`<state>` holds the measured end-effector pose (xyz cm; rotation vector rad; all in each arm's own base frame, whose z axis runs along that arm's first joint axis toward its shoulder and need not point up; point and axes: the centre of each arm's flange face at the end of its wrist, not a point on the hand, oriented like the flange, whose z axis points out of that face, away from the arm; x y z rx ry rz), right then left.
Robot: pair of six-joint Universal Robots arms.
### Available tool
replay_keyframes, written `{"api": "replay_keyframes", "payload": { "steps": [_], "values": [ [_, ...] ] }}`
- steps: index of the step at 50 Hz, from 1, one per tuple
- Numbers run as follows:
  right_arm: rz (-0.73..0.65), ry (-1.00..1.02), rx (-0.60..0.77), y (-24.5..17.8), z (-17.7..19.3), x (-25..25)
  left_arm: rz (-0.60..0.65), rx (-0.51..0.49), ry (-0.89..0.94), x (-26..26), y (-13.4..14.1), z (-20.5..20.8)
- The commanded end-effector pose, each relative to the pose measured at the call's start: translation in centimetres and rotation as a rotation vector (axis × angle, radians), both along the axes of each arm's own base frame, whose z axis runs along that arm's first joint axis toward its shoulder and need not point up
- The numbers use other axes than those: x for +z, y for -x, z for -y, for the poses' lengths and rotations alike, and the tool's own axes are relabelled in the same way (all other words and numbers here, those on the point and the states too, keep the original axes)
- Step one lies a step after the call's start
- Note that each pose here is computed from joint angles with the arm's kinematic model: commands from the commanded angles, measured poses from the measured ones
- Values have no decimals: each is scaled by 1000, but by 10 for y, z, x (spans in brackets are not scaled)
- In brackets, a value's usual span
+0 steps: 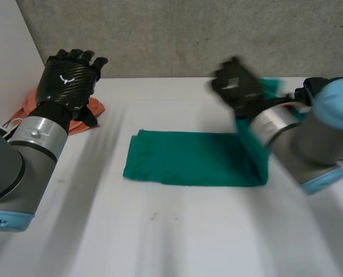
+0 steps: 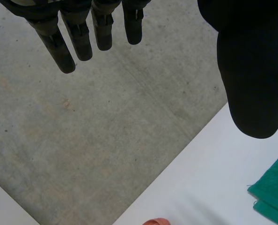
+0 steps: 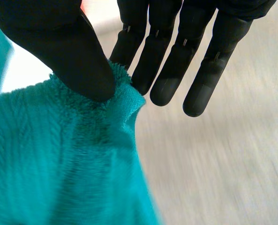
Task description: Fold the laundry.
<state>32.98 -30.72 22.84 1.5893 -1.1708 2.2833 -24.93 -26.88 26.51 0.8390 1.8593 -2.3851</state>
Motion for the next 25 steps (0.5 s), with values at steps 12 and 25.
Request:
{"api": "replay_keyframes", "payload": {
  "steps": [12, 25],
  "values": [
    [-49, -181, 165, -84, -64, -71, -48, -16, -36, -7, 1, -2],
    [176, -738, -169, 3, -36, -57, -55, -39, -13, -7, 10, -1]
  ]
}}
